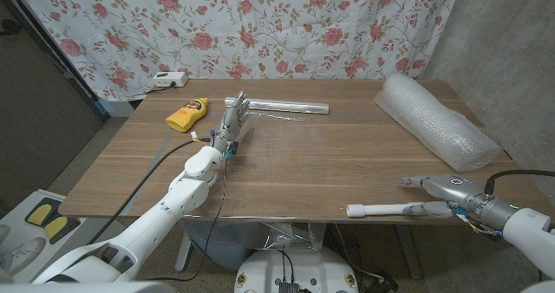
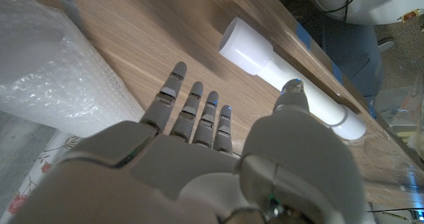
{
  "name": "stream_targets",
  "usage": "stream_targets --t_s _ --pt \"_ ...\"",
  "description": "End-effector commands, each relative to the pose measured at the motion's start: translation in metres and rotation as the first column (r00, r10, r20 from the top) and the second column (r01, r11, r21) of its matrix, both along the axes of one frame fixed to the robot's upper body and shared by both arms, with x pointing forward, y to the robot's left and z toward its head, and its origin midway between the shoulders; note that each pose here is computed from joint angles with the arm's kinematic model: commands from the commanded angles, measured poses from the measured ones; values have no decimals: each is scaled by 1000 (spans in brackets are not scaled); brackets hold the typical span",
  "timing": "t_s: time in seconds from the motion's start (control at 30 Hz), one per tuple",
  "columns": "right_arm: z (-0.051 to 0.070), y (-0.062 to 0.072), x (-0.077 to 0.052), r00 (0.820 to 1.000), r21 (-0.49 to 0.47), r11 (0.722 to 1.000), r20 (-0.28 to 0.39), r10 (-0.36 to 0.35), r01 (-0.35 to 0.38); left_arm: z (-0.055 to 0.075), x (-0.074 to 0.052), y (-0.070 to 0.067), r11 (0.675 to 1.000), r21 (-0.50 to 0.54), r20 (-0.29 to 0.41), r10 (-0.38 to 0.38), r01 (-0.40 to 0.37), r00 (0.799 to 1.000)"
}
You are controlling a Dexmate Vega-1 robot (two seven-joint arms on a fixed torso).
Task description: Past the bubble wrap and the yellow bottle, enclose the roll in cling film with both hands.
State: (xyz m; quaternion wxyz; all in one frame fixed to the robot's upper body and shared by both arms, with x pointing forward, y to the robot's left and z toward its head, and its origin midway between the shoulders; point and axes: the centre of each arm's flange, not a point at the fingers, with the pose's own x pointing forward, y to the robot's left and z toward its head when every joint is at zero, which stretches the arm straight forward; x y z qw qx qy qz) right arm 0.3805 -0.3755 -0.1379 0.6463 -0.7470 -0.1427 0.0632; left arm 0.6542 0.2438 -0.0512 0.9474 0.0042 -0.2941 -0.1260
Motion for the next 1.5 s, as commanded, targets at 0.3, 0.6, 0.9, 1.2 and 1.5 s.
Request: stream_targets --t_s 0.3,0.6,0.9,1.2,1.5 --pt "-9 1 0 1000 -35 999 -20 -21 20 -1 -1 -4 1000 -8 3 -1 1 1000" --pt "-11 -1 1 999 -46 998 -25 -38 37 -3 0 -5 1000 -5 1 0 0 1000" --pt "-15 -1 0 998 -60 997 -28 -47 45 -6 2 -6 1000 -4 -7 -6 6 1000" --pt "-19 0 -1 998 -69 996 -30 -56 54 -6 2 -7 1000 -3 -4 -7 7 1000" --pt "-28 1 0 997 -70 996 -31 -65 63 -7 1 -9 1000 -3 -3 -9 9 1000"
